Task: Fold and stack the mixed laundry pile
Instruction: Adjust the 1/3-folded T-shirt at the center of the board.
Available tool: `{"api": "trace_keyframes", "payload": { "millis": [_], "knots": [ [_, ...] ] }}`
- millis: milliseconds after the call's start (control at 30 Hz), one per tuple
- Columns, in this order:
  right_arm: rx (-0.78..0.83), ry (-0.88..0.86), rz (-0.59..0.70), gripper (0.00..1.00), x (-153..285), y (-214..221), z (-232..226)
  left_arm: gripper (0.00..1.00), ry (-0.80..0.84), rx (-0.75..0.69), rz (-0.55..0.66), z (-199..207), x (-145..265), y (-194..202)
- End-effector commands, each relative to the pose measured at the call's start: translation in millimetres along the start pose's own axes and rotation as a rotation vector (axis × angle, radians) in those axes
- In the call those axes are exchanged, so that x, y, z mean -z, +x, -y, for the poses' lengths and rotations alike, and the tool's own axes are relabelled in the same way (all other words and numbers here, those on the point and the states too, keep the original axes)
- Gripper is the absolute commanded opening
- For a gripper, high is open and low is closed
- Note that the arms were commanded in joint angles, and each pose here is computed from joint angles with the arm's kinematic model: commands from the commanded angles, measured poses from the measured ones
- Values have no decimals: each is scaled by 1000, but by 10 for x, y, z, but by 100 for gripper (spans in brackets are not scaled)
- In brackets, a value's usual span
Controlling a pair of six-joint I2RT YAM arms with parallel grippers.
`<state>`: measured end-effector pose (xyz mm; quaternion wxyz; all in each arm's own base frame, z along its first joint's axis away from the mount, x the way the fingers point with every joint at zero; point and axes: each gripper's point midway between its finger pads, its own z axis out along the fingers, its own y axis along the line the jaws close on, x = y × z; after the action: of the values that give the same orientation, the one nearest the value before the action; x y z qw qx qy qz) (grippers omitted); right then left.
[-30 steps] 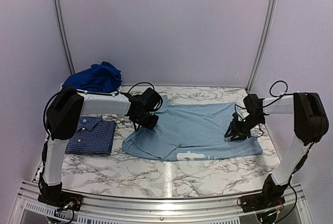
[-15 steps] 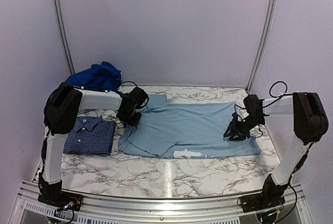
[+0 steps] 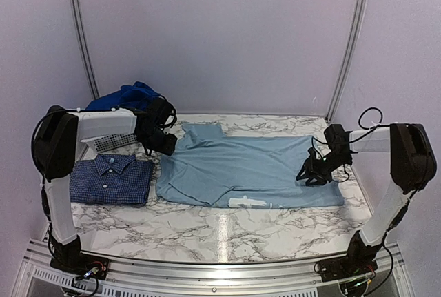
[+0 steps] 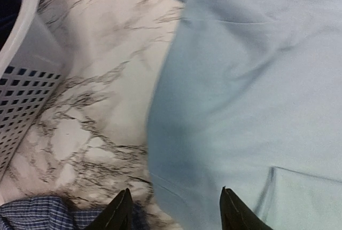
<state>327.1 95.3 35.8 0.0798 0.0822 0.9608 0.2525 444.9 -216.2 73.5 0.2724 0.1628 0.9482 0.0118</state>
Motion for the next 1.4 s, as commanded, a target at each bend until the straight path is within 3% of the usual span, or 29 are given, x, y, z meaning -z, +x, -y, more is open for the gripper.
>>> {"api": "trace_keyframes", "payload": {
  "millis": [0,167,367,633,800,900,1067,1200,1367],
  "knots": [
    [76,9,70,47,162,-285,-138,58,240,-73,20,672,206,65],
    [80,42,15,46,-113,-237,-8,56,322,-82,-97,1080,-2,480],
    [-21,105,-91,44,-305,245,302,55,315,-109,-187,1191,-69,922],
    [-200,80,-197,45,-220,1168,408,53,331,-184,-303,1188,273,1666],
    [-194,-2,-164,45,-42,1273,207,53,410,-179,-322,1239,581,1846],
    [-86,-16,-57,46,172,907,31,61,405,-147,-213,1167,770,1498],
    [46,65,169,51,566,-4,-7,70,344,-29,-38,854,814,430],
    [43,112,279,52,745,-600,203,71,252,68,61,527,657,-309],
    [52,208,339,52,826,-1089,498,72,138,120,100,309,241,-855]
  ]
}}
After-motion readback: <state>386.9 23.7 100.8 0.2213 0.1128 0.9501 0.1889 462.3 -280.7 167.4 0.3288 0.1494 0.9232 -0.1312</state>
